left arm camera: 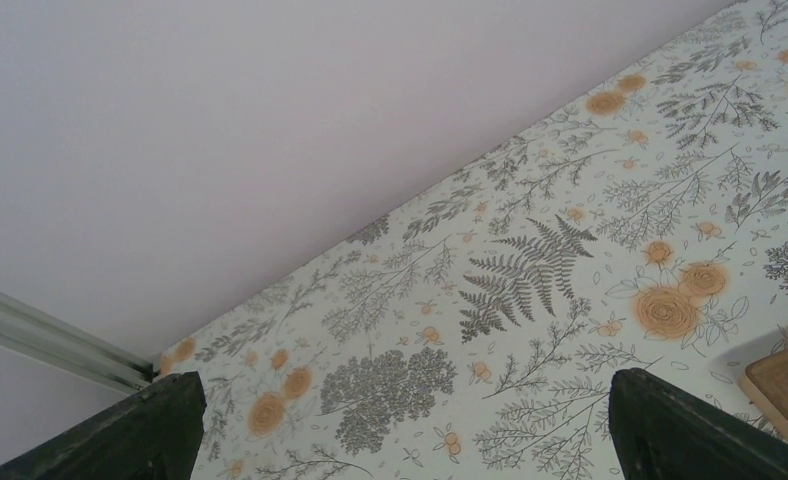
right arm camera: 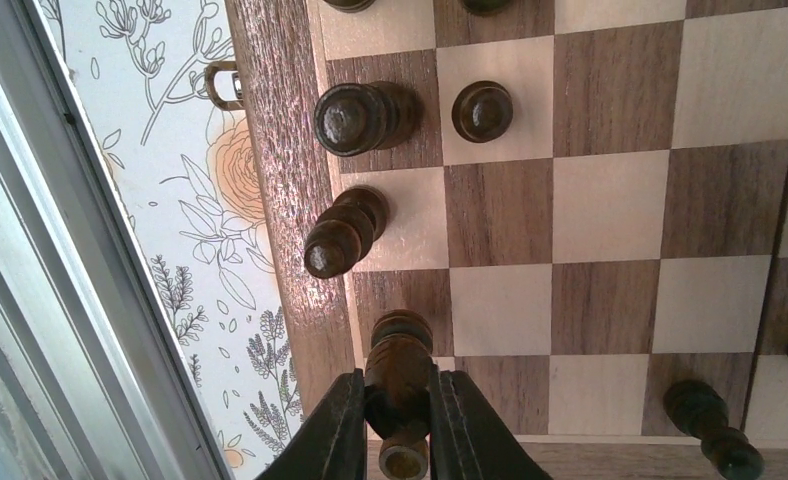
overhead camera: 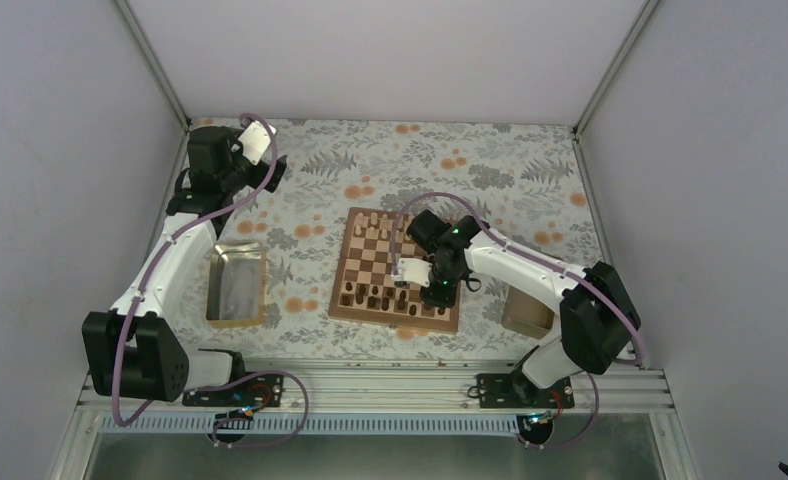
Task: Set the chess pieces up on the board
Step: Place the chess piece on the chessboard.
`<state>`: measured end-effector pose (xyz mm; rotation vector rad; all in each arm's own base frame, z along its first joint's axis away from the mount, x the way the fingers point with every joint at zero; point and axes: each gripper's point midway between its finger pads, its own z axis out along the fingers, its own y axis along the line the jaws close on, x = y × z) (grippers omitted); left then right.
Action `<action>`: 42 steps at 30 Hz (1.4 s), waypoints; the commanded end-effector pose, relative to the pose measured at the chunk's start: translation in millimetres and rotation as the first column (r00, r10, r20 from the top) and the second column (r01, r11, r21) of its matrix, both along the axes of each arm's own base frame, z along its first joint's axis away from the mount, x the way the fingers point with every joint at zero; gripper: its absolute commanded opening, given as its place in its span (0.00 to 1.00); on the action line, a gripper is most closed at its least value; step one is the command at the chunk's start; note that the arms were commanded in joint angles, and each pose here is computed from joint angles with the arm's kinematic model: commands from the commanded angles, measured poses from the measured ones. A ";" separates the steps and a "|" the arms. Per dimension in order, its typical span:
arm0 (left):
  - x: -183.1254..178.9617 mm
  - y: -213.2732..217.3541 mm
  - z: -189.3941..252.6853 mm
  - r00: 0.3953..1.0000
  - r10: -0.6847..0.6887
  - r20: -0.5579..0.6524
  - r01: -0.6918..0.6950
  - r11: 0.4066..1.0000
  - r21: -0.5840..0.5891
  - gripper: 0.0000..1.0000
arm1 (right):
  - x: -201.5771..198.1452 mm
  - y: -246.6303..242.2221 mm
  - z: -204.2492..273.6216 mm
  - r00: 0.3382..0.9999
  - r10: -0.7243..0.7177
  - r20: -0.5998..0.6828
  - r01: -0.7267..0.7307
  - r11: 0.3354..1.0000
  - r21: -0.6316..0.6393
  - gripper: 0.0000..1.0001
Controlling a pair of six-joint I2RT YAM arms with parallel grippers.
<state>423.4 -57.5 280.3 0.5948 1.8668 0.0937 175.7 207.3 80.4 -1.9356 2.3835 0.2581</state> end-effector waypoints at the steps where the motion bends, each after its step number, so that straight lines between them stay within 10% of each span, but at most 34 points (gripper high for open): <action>1: 1.4 -0.6 4.4 1.000 -0.011 0.011 0.011 1.000 0.001 1.00 | -3.4 1.6 -8.3 1.000 0.001 -0.023 -0.001 1.000 -0.010 0.11; 28: 0.6 0.1 6.3 1.000 -0.007 0.018 0.007 1.000 0.005 1.00 | -0.9 2.9 0.8 1.000 0.001 -0.002 -0.001 1.000 0.003 0.34; 42: -1.6 0.5 10.9 1.000 -0.005 0.031 0.004 1.000 0.003 1.00 | 82.2 15.4 48.5 0.966 -0.099 0.239 0.079 0.992 0.096 0.40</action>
